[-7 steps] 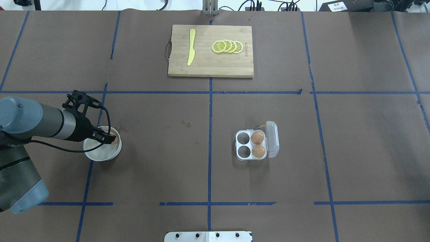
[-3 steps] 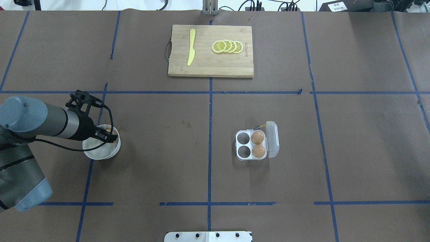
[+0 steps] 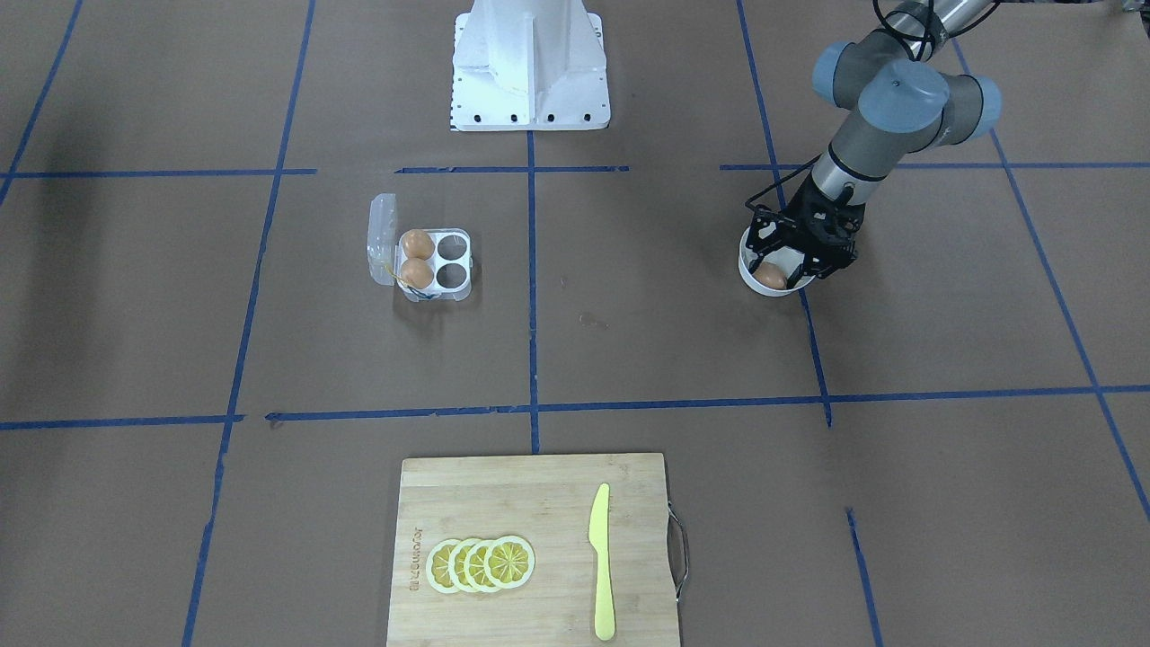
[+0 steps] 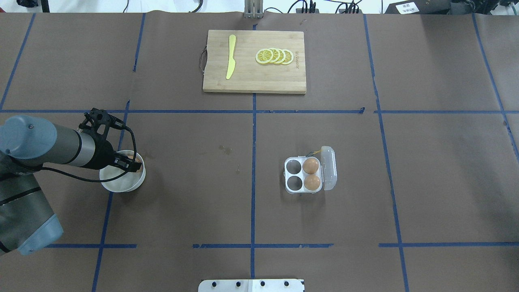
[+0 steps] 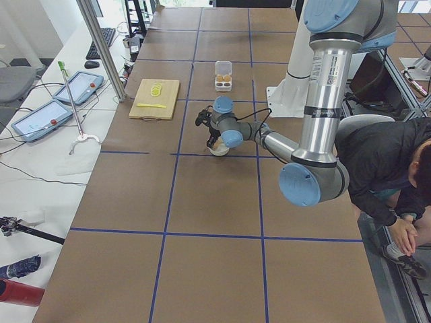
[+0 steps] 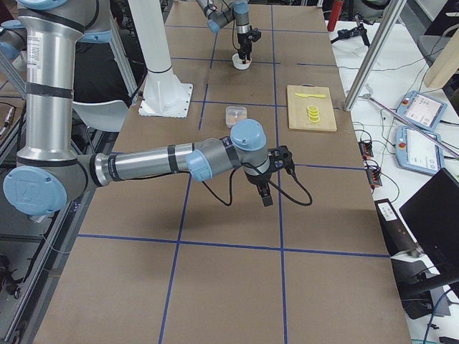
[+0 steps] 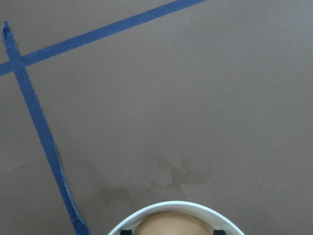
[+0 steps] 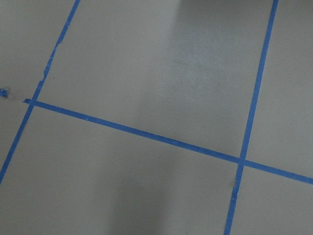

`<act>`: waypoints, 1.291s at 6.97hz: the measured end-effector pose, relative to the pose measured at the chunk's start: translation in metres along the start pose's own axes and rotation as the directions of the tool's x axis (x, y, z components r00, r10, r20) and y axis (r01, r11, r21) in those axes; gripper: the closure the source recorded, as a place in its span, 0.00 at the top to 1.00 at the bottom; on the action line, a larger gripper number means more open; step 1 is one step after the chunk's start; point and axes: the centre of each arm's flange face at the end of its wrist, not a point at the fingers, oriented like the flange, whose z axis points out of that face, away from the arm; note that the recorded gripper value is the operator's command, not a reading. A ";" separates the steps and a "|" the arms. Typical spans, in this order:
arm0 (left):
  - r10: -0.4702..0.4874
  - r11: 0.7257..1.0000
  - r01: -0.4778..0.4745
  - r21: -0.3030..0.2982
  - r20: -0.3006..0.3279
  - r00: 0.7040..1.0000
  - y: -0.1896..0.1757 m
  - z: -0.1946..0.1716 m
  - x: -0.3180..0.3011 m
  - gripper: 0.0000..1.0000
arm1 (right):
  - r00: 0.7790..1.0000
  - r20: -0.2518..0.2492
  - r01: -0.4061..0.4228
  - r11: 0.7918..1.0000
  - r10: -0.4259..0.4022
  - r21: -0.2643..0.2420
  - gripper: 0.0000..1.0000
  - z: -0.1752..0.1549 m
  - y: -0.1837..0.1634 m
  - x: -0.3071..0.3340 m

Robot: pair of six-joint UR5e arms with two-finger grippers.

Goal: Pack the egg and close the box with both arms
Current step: 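Close the left gripper on the brown egg inside the bowl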

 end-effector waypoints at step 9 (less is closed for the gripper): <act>0.014 1.000 -0.014 0.006 0.004 1.000 0.003 -0.004 -0.004 0.56 | 1.000 0.000 -0.001 1.000 0.001 -0.001 1.00 0.000 0.000 0.000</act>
